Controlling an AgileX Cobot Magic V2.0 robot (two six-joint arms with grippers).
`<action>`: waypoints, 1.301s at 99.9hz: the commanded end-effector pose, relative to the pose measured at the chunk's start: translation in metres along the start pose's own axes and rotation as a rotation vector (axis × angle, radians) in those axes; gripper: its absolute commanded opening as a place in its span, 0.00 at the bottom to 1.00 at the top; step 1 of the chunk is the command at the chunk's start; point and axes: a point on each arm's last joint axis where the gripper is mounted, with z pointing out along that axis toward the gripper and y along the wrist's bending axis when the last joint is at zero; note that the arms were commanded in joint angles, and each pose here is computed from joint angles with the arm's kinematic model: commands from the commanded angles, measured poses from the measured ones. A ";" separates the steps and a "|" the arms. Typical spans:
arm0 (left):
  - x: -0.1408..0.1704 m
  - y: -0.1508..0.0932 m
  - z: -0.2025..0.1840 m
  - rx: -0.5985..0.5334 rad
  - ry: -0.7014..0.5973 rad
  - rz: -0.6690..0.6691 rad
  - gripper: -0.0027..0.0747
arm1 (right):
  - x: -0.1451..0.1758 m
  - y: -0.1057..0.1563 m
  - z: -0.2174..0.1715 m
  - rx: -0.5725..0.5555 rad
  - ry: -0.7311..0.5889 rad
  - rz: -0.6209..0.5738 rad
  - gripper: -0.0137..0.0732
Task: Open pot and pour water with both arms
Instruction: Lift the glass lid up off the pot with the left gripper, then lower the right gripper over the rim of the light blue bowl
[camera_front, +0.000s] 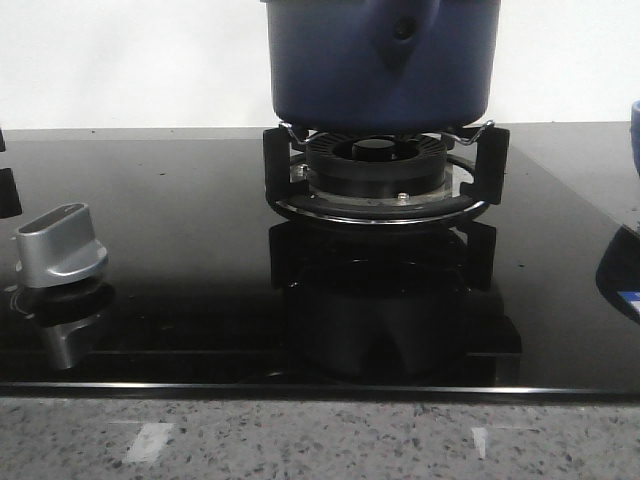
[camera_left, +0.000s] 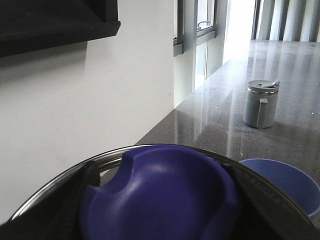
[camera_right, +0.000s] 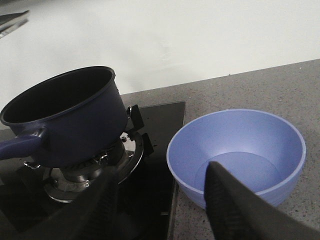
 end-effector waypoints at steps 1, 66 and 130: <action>-0.036 -0.016 -0.024 0.009 -0.111 0.011 0.35 | -0.015 0.002 -0.001 0.004 -0.084 0.003 0.57; -0.002 -0.032 -0.080 -0.133 -0.046 -0.040 0.38 | -0.015 0.002 -0.001 0.000 -0.084 0.010 0.57; -0.002 -0.033 -0.080 -0.129 -0.050 -0.042 0.43 | -0.012 0.003 -0.001 -0.014 -0.050 0.022 0.57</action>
